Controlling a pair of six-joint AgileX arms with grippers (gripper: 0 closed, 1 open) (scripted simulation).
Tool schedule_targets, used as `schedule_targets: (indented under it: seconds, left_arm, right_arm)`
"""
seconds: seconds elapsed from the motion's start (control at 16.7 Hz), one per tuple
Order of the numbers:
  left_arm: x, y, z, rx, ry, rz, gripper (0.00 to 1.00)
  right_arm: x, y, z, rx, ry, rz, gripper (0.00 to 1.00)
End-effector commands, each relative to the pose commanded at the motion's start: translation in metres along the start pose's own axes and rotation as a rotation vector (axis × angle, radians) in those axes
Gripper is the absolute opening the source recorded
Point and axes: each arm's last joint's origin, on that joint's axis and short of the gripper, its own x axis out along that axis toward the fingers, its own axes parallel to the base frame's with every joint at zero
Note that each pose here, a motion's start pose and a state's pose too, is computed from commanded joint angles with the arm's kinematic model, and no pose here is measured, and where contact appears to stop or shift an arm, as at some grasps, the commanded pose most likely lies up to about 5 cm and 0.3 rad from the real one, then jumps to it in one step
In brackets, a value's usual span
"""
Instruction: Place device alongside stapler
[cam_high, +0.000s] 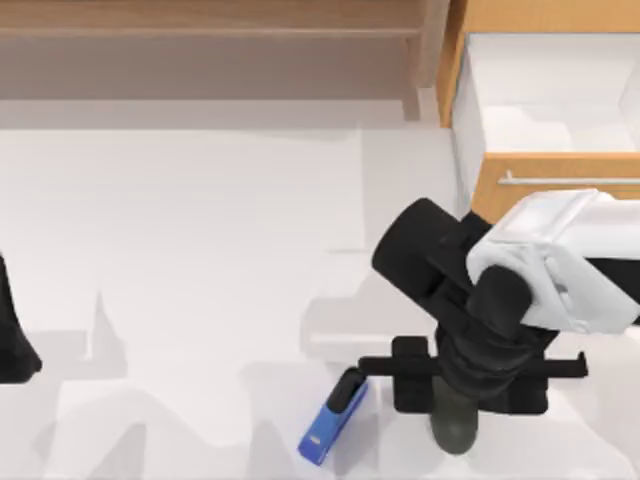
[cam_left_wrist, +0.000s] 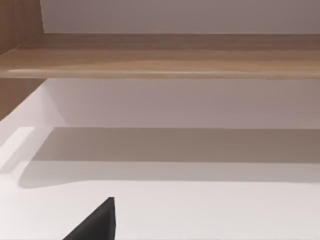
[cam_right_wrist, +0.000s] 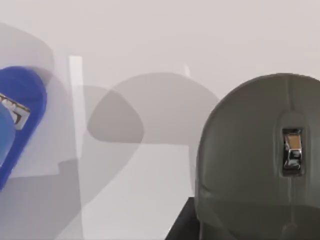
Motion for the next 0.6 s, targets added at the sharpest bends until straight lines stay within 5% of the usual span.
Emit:
schedule_targets:
  seconds: [0.24, 0.6]
  left_arm:
    - [0.0, 0.0, 0.0, 0.0, 0.0, 0.0, 1.0]
    - [0.0, 0.0, 0.0, 0.0, 0.0, 0.0, 1.0]
  right_arm:
    - [0.0, 0.0, 0.0, 0.0, 0.0, 0.0, 0.0]
    - [0.0, 0.0, 0.0, 0.0, 0.0, 0.0, 0.45]
